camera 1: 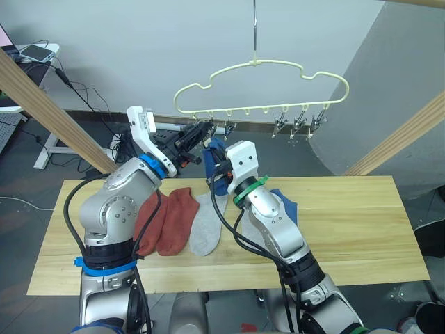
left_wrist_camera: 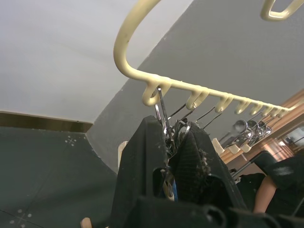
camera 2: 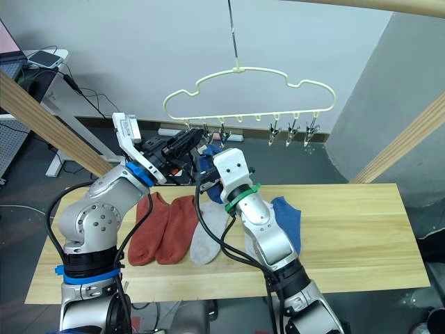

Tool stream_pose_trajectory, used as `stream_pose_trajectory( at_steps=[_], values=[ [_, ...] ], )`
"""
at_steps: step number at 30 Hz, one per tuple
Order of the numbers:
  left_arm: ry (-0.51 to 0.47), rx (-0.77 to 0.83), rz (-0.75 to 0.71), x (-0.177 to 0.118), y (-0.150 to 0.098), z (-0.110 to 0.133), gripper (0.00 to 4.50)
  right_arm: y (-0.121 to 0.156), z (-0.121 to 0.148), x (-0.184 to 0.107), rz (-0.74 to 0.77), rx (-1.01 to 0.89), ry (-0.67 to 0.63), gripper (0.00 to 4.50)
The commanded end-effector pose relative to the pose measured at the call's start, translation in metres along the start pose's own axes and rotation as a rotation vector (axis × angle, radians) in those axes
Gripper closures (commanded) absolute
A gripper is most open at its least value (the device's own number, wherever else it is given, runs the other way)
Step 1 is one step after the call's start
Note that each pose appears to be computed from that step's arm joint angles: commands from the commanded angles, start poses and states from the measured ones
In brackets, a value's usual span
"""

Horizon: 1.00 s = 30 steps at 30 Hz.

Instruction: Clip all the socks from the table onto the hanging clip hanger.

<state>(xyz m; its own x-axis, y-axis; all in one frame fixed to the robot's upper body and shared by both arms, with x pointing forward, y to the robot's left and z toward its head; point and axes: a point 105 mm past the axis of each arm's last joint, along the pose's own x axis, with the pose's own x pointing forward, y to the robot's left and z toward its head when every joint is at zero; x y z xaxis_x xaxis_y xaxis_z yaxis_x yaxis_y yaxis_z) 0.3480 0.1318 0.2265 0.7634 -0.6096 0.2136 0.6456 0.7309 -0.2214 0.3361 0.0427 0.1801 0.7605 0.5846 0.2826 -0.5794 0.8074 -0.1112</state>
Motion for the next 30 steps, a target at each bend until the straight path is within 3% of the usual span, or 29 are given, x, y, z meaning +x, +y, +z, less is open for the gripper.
stream_pose_trajectory(
  at_steps=[1, 13, 24, 30],
  values=[
    [-0.028, -0.012, -0.041, 0.0, -0.011, 0.005, 4.2, 0.012, 0.021, 0.006, 0.012, 0.054, -0.087, 4.5],
    [-0.013, -0.015, -0.026, -0.002, -0.01, 0.0, 4.2, 0.016, 0.022, 0.006, 0.029, 0.067, -0.09, 4.5],
    [0.04, -0.031, -0.03, -0.011, -0.006, -0.01, 0.87, 0.02, 0.025, 0.009, 0.049, 0.076, -0.099, 4.5],
    [0.073, -0.009, -0.027, -0.02, -0.001, -0.014, 0.87, 0.021, 0.024, 0.009, 0.063, 0.076, -0.091, 4.5]
  ],
)
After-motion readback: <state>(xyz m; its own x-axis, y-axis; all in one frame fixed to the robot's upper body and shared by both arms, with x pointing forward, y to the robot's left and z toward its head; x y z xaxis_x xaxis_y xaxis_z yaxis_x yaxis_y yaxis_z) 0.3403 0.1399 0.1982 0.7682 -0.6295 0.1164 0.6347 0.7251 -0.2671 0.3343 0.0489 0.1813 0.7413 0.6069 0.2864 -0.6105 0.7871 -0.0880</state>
